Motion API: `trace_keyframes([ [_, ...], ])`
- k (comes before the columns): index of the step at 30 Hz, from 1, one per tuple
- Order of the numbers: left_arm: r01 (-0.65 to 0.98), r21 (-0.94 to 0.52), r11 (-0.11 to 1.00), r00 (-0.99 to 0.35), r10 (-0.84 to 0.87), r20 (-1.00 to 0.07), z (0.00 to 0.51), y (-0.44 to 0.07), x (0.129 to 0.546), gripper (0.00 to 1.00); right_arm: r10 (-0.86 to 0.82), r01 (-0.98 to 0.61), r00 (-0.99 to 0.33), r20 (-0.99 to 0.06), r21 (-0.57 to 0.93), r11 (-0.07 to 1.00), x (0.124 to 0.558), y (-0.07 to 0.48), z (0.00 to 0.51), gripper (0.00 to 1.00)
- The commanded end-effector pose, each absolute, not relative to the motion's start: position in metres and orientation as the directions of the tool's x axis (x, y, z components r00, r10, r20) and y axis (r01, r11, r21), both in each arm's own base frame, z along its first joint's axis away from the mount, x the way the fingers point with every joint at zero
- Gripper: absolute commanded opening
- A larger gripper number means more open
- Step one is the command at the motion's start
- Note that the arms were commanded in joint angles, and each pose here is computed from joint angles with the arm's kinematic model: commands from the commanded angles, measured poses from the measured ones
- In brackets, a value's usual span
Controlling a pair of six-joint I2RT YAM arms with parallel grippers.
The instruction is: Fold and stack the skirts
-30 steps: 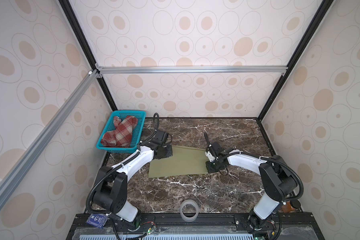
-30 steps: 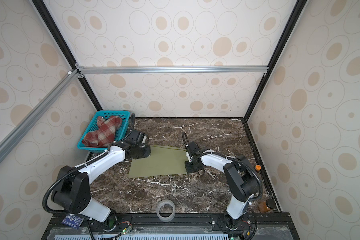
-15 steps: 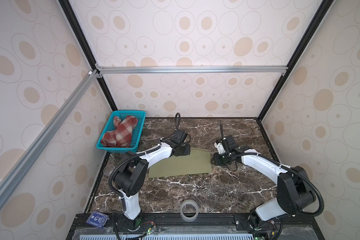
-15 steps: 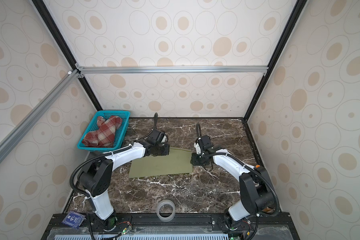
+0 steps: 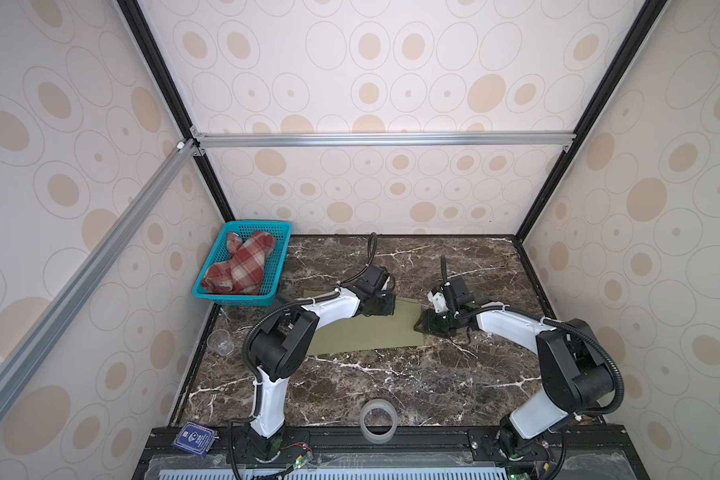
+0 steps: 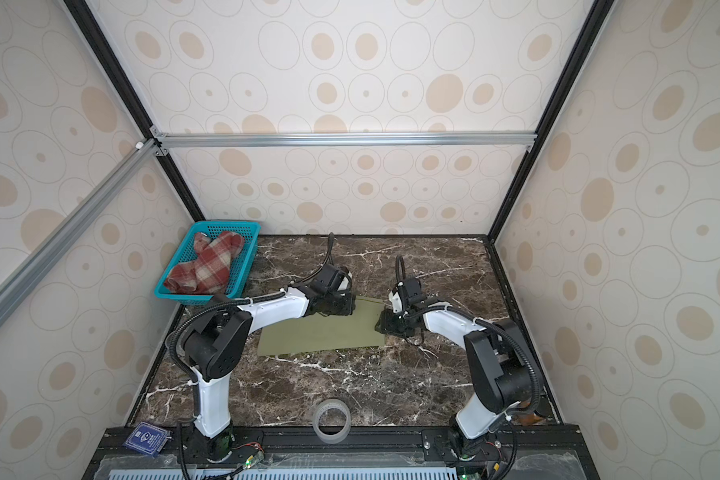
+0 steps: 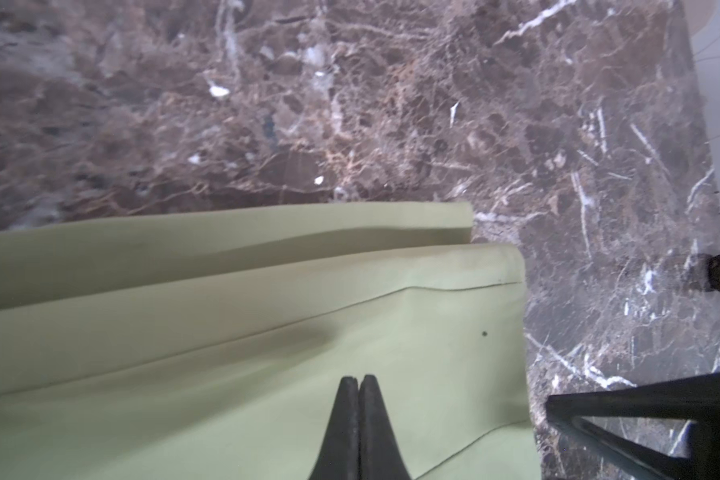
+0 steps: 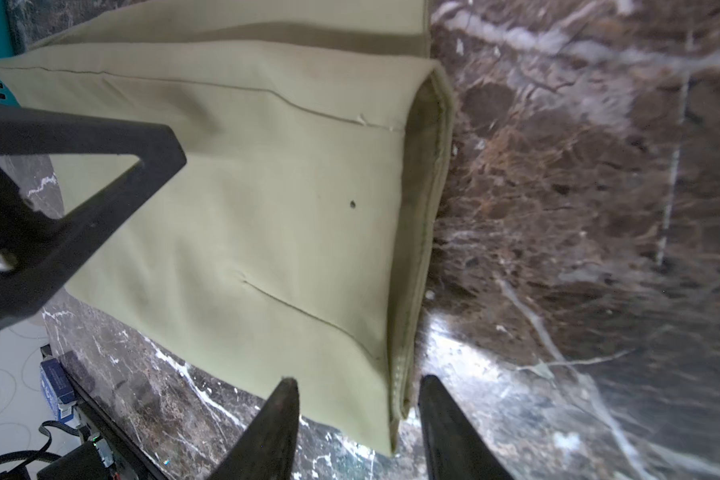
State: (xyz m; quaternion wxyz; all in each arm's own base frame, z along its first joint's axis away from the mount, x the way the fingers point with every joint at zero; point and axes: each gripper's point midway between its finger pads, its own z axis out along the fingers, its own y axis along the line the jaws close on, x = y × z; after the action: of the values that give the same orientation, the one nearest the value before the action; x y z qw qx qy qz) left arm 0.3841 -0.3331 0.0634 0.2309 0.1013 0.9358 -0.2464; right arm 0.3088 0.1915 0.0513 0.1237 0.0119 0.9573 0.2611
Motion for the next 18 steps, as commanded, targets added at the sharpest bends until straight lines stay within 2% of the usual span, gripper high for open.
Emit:
trace_keyframes([
  [1,0.358,-0.417,0.836,-0.850,0.106,-0.516,0.064,-0.350,0.381,0.00,0.096,-0.047,-0.963,-0.252,0.508,0.860,0.313,0.191,0.051,0.50],
  [7,0.362,-0.444,0.819,-0.857,0.105,-0.505,0.057,-0.353,0.369,0.00,0.085,-0.048,-0.962,-0.259,0.468,0.882,0.311,0.184,0.047,0.50],
  [18,0.389,-0.460,0.798,-0.856,0.128,-0.501,0.051,-0.345,0.334,0.00,0.129,-0.034,-0.950,-0.285,0.503,0.864,0.315,0.186,0.039,0.50],
])
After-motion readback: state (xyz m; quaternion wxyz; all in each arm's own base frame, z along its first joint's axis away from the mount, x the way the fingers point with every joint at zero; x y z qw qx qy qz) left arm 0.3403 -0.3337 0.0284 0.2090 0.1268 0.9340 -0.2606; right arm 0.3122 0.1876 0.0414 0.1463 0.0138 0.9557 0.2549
